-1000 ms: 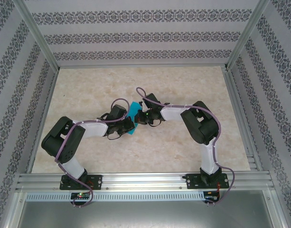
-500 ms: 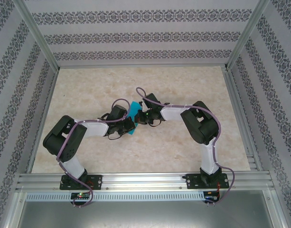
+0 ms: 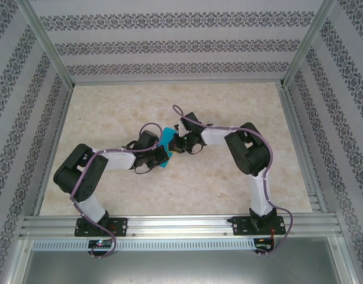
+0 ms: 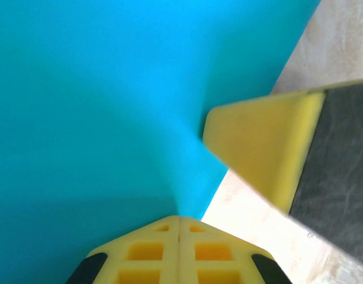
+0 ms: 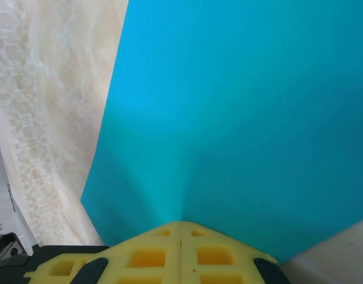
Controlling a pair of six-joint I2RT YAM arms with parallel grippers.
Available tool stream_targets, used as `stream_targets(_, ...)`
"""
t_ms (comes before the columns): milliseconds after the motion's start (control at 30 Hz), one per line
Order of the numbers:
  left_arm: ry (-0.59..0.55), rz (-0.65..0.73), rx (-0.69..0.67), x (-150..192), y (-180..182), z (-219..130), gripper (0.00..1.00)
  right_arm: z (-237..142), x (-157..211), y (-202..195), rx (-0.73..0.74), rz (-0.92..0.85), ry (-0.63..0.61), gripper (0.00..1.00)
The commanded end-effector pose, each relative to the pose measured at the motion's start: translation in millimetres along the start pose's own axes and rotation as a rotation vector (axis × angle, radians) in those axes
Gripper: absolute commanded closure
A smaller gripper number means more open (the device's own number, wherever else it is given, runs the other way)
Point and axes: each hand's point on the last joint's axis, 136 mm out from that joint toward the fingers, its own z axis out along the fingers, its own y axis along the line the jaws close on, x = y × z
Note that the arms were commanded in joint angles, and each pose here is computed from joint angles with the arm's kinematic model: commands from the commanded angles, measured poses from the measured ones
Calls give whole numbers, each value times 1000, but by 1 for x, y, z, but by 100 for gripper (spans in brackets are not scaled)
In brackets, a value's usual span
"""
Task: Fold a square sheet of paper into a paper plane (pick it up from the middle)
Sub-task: First fold in half a square sheet of paper at the center of the table.
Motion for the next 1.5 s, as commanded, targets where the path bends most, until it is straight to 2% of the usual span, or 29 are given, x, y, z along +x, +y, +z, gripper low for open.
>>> stream_targets(0,156,-66,-274,54,81,-2,100,-8,-50,-47,130,39,-160,100)
stream_targets(667,166,-55,-253,57,79,-4,100,-42,-106,-87,171,145,-273,100)
stream_targets(767,166,-49,-243,56,76,-3,100,-49,-116,-78,164,133,-292,100)
stream_targets(900,161,-23,-220,52,69,-2,100,-73,-122,-46,104,72,-348,99)
stream_targets(1033,155,-6,-213,49,65,-1,100,-75,-95,-19,17,24,-312,99)
stream_targets(1267,138,27,-173,40,48,-4,100,-33,-33,-3,-10,0,-148,98)
stream_targets(1467,134,103,-81,31,19,-4,100,-7,-19,-11,29,8,-79,98)
